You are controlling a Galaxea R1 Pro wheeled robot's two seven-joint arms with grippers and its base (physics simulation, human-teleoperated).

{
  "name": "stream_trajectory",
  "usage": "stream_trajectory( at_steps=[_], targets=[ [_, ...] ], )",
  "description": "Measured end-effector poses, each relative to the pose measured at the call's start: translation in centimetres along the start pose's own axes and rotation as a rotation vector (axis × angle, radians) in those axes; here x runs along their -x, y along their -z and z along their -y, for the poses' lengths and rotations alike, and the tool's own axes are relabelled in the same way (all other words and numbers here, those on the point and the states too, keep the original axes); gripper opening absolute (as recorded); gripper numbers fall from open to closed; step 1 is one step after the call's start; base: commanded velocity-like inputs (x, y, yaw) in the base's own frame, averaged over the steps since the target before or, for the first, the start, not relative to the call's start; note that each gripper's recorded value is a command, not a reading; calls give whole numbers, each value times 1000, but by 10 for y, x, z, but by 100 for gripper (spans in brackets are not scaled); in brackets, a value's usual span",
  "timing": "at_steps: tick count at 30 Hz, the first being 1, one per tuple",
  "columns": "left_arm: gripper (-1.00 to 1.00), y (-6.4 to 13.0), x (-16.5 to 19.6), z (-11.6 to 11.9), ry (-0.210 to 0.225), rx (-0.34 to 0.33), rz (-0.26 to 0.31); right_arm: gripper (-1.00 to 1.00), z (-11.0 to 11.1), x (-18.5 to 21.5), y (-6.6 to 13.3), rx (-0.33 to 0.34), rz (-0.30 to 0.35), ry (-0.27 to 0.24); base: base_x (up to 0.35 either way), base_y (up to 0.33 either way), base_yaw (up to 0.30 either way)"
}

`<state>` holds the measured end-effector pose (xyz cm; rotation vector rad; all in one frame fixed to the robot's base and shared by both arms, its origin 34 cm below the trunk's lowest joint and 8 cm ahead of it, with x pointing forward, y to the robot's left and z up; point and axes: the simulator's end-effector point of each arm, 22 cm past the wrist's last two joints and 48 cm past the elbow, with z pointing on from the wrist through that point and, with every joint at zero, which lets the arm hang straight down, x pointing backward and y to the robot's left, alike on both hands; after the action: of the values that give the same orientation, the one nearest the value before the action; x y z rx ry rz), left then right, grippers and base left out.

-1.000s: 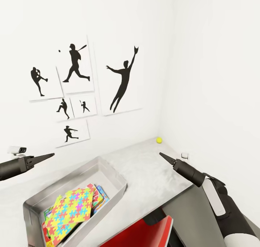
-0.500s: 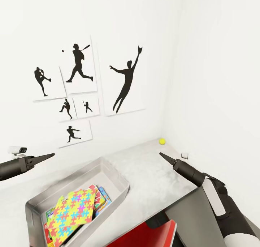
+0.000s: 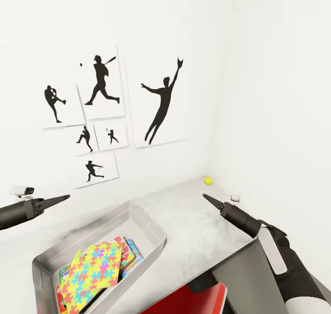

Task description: Put all the toys in the child's room - the three board games (two on the bed and one on the table), the two jigsaw puzzles on the table, and the tennis ball on the table - inside the toy box on the table in the child's room.

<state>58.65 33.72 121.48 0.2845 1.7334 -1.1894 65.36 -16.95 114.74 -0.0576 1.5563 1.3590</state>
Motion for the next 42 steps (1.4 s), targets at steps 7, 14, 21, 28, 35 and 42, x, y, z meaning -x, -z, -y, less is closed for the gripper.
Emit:
stream_trajectory(
  at_steps=[7,14,21,28,35,42],
  targets=[
    [100,0,0,0,0,0,0,100,0,0,0,0,0,0,59,20,78],
    [100,1,1,0,0,1,3,100,0,0,0,0,0,0,7,2,10],
    [100,0,0,0,0,0,0,100,0,0,0,1,0,0,45,0,48],
    [100,0,1,1,-2,0,2,100,-1,1,0,1,0,2,61,0,106],
    [100,1,1,1,-2,0,3,100,-1,1,0,1,0,3,7,0,14],
    [100,0,1,1,-2,-1,2,100,-1,1,0,2,1,3,1,0,2]
  ],
)
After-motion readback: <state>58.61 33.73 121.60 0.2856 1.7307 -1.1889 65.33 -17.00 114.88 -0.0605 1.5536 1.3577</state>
